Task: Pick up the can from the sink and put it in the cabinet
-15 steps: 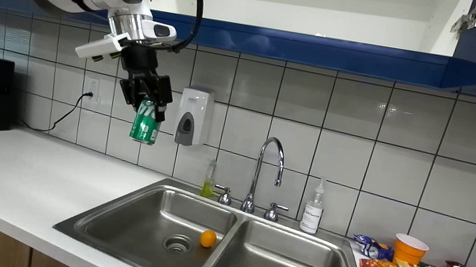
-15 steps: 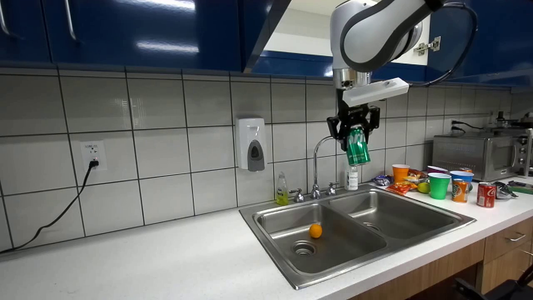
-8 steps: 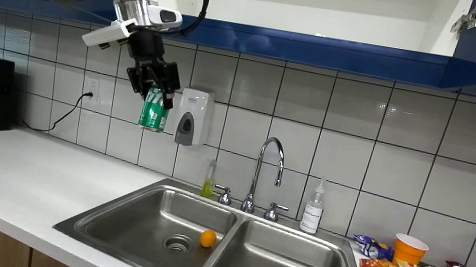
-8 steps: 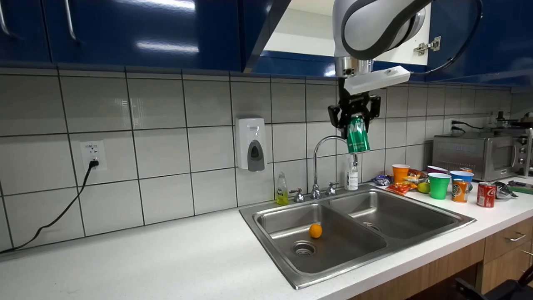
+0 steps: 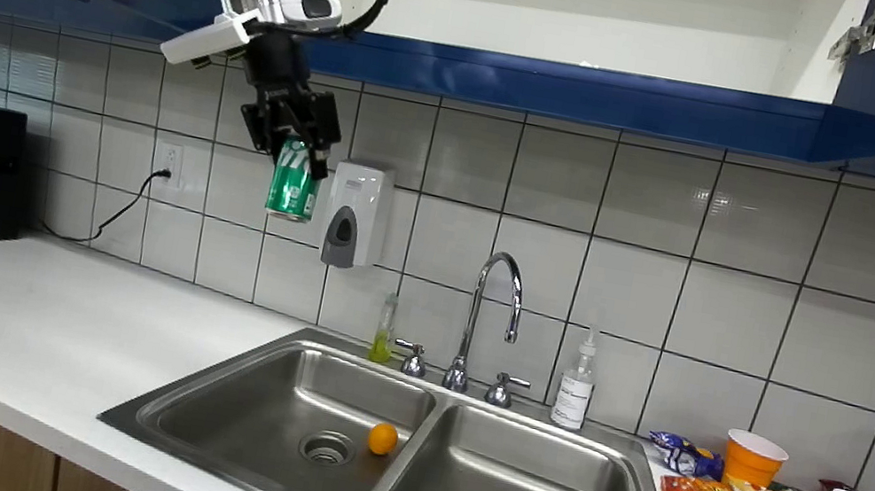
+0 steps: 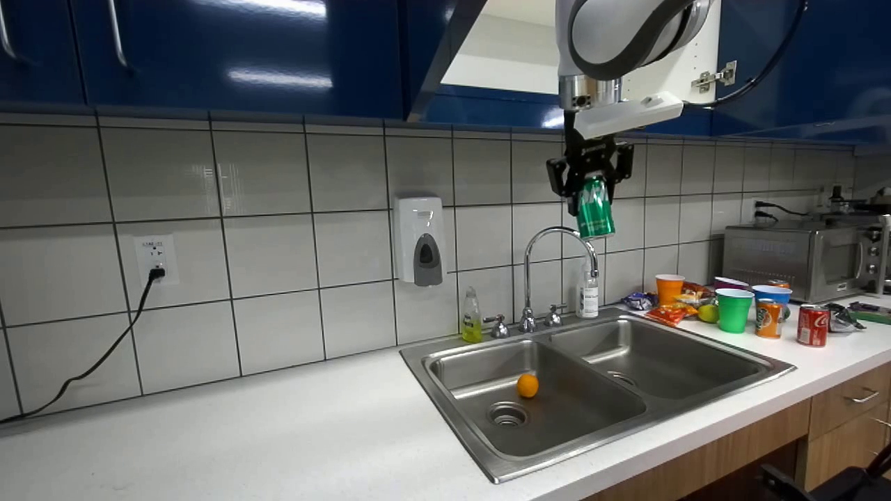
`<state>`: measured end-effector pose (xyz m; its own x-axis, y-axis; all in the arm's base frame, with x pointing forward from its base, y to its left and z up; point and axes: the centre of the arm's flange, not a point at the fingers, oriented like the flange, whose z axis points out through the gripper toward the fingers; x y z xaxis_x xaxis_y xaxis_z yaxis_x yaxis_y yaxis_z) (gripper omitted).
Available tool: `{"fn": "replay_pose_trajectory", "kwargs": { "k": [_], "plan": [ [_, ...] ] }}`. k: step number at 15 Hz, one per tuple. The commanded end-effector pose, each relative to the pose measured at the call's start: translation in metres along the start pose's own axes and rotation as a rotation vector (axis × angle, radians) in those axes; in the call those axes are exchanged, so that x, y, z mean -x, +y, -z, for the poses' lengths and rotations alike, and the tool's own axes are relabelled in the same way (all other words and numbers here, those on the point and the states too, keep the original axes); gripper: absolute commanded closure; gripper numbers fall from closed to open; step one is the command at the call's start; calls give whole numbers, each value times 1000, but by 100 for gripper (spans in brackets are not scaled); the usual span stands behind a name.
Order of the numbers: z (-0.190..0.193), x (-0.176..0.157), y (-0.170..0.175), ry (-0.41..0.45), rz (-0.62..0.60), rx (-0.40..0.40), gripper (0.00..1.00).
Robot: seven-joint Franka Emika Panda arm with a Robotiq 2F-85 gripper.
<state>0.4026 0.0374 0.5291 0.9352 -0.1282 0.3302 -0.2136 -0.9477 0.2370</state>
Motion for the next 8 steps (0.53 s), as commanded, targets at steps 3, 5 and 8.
{"fn": "replay_pose_trajectory", "kwargs": {
  "k": [3, 5, 8],
  "plan": [
    [37, -8, 15, -24, 19, 28, 60],
    [46, -11, 19, -35, 15, 41, 60],
    [58, -13, 24, -50, 9, 53, 60]
  ]
}}
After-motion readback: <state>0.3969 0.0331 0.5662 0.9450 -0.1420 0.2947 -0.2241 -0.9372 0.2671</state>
